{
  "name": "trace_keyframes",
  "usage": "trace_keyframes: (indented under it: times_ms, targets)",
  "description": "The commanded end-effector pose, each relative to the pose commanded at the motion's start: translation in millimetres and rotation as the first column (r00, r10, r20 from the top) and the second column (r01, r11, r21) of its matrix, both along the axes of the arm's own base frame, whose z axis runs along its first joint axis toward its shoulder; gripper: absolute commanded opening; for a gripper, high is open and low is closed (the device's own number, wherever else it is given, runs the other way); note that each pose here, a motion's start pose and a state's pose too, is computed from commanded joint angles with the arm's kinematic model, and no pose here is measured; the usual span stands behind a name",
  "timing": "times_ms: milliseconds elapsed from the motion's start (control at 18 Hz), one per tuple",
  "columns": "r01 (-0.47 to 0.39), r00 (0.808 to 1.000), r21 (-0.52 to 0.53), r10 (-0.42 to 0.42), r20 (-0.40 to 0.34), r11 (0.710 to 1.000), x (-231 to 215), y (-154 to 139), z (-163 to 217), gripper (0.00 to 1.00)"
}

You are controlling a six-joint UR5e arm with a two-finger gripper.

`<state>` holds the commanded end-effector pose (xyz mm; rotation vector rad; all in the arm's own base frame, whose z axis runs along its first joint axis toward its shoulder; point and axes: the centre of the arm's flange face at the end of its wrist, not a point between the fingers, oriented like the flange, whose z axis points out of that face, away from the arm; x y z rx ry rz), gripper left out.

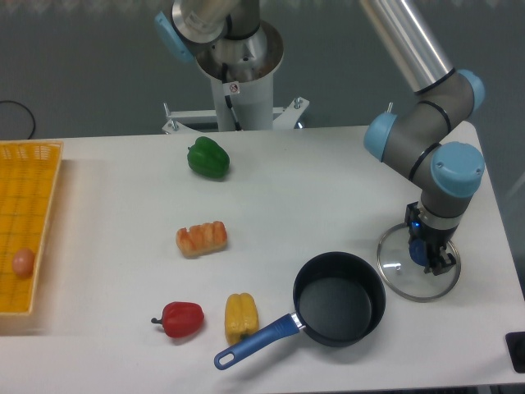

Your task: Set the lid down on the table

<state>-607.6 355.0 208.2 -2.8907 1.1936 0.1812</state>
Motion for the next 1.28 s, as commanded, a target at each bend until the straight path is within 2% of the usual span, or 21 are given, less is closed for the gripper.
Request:
trace_keyframes:
  times_ms: [278, 389, 500, 722, 889, 1111, 1222, 1278]
  targets:
    - [0.0, 1.0, 0.001, 0.0, -0.001, 1.0, 0.1, 0.0, 1.1, 0.79]
    - [0.0, 1.0, 0.002, 0.0, -0.006, 1.0, 0.3, -0.1, 4.2, 0.92]
    - [-0.003, 1.0, 0.005, 0.003, -0.013, 1.0, 3.0, 1.2, 11.1, 1.0]
    - [-0.008, 0.999, 0.012, 0.008, -0.039, 1.0, 13.6, 2.5, 36.6, 1.0]
    - [-0.054, 0.996, 0.023, 0.055, -0.067, 0.998, 22.2, -1.4, 64.6, 1.0]
    - [-0.089, 0.993, -0.002, 0.088, -0.081, 0.996, 58.0, -17.1, 84.6, 1.0]
    - [-0.142, 0.987, 0.014, 0.142, -0.072, 0.99, 74.1, -9.4, 94.0, 1.0]
    - [-0.136, 0.99, 0.002, 0.136, -0.049, 0.991, 82.5, -3.4, 94.9, 1.0]
